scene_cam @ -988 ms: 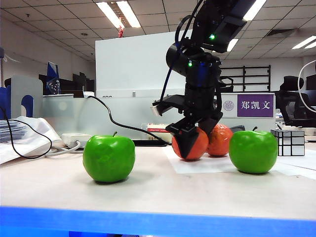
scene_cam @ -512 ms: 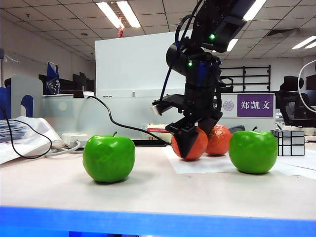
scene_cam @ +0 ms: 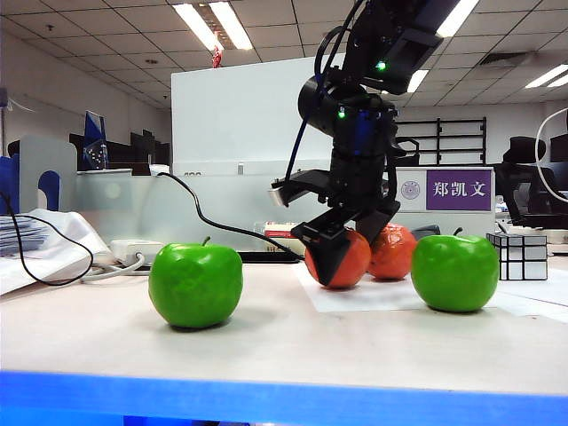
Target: Put the same fruits together.
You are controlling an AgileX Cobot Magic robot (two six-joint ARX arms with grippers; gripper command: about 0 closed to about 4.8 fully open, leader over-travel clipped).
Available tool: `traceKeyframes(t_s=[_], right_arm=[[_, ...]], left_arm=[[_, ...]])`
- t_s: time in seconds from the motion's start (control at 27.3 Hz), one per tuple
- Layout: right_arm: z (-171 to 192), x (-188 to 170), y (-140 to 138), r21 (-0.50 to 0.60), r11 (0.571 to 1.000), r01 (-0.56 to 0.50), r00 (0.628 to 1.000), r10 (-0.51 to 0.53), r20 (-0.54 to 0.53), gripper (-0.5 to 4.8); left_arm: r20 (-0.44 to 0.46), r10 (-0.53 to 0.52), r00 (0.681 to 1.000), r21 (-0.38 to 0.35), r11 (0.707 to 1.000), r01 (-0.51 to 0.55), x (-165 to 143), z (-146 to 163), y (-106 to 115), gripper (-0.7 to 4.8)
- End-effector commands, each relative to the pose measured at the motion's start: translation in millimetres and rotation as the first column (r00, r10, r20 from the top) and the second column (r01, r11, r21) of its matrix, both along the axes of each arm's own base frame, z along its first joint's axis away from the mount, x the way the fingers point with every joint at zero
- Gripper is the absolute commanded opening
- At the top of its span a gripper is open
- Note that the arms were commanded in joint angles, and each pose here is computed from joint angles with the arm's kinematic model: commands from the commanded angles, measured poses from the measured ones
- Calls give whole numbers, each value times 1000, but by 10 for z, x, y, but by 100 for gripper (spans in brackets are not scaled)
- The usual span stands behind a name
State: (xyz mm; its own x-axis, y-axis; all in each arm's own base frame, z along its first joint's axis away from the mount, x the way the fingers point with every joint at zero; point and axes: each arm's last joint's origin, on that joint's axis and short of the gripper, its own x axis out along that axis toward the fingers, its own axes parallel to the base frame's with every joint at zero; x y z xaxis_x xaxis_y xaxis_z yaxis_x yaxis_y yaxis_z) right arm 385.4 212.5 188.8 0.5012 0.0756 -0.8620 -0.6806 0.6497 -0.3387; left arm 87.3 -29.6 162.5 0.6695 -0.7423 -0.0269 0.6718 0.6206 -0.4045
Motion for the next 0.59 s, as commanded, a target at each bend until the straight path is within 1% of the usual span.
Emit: traceKeyframes(t_s=[0.04, 0.26, 0.44, 0.59], right_arm=[[38, 7, 10, 13, 1000, 2, 1000, -2, 16, 479], [144, 50, 34, 41, 999, 16, 999, -18, 48, 479], [389, 122, 79, 90, 996, 20, 995, -29, 96, 479], [605, 163, 115, 153, 988, 18, 992, -37, 119, 479]], left_arm=[[17, 1, 1000, 1, 1000, -1, -1, 16, 2, 291], [10, 2, 1000, 2, 1000, -2, -1, 9, 2, 291], [8, 1, 1000, 14, 1000, -1, -1, -2, 2, 291], [7, 2, 1000, 15, 1000, -2, -1, -4, 2, 291]])
